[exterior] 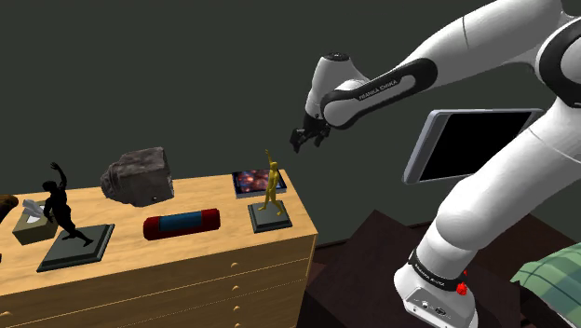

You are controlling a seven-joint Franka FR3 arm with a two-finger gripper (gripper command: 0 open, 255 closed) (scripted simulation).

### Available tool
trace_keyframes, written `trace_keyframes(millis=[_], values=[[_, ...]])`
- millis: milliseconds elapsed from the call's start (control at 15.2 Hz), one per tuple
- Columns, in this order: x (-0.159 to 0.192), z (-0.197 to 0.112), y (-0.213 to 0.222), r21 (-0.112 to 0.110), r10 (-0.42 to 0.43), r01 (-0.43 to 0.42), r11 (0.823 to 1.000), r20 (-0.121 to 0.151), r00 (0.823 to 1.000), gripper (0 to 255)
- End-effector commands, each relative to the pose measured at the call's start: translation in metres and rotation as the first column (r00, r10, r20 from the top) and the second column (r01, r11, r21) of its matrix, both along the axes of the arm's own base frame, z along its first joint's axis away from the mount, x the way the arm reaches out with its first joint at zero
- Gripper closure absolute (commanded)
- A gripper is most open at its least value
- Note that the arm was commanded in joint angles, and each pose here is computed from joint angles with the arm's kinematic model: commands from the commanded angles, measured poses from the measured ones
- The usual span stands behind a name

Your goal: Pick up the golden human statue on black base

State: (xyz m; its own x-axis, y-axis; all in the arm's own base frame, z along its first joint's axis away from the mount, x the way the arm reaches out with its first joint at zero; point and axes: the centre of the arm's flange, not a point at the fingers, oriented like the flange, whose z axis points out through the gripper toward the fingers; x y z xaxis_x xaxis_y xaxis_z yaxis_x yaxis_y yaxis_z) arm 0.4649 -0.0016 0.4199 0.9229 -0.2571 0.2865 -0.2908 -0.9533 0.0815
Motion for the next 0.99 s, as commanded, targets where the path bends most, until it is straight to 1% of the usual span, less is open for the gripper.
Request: trace_keyframes(millis=[0, 924], values=[[0.018, -0.02, 0.0, -0.001, -0.013, 0.013, 1.0, 0.011, 1.0, 0], [0.133, -0.161, -0.007, -0.018, -0.098, 0.099, 0.995, 0.07, 0.993, 0]])
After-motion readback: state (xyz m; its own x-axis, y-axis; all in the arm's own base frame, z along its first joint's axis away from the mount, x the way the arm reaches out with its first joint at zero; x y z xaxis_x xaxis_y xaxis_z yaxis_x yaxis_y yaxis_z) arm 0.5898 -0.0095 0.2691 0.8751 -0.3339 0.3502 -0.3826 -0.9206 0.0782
